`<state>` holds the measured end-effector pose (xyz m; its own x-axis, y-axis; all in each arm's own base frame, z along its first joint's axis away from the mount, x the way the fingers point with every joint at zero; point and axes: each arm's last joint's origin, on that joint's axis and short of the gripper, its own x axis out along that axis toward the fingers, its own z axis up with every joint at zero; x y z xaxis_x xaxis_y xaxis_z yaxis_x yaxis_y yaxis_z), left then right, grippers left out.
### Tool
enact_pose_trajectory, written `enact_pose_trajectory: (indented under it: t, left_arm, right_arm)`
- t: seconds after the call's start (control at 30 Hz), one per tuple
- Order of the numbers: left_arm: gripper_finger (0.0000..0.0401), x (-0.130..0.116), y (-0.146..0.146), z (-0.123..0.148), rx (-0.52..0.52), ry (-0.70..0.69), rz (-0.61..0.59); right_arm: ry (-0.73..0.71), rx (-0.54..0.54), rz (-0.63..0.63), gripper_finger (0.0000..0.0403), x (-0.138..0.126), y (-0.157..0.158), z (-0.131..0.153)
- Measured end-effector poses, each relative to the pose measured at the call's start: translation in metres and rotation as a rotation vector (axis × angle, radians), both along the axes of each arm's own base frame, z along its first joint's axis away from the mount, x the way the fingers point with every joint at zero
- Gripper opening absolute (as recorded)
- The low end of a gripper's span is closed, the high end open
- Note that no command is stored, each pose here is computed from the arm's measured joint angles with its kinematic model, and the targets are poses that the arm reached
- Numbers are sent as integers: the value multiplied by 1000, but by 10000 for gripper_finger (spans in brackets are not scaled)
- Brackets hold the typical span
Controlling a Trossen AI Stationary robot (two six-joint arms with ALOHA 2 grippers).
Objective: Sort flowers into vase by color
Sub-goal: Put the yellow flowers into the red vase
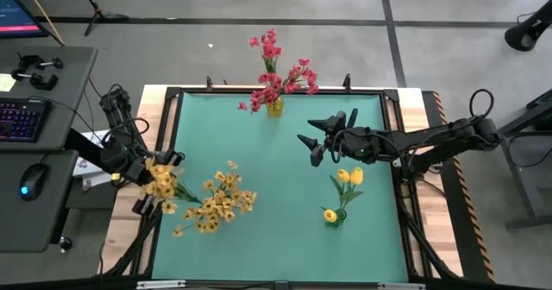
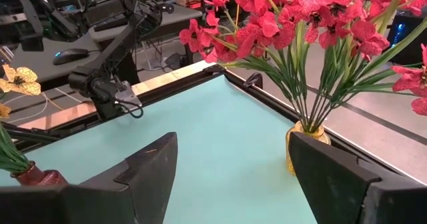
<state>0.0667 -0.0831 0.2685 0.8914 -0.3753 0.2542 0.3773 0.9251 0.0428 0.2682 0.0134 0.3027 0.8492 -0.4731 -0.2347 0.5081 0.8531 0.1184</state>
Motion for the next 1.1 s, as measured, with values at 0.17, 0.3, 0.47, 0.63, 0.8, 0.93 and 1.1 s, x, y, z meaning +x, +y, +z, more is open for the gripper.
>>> enact_pose_trajectory:
  t: [0.17, 0.3, 0.47, 0.63, 0.8, 0.93, 1.1]
  left_arm:
    - [0, 3, -1, -3, 31, 11, 23]
    - [0, 7, -3, -6, 64, 36, 43]
    - [0, 12, -5, -9, 85, 51, 69]
    - [0, 15, -5, -9, 75, 48, 36]
    - [0, 17, -3, -11, 80, 63, 52]
    - [0, 19, -2, -12, 73, 79, 64]
    - [0, 22, -1, -28, 55, 109, 87]
  right_arm:
    - [0, 0, 0, 275, 0, 0, 0]
    - [0, 0, 0, 275, 0, 0, 0]
    - [0, 0, 1, 275, 0, 0, 0]
    - [0, 0, 0, 275, 0, 0, 0]
    - [4, -6, 2, 275, 0, 0, 0]
    - [4, -7, 2, 275, 0, 0, 0]
    - [9, -16, 5, 275, 0, 0, 0]
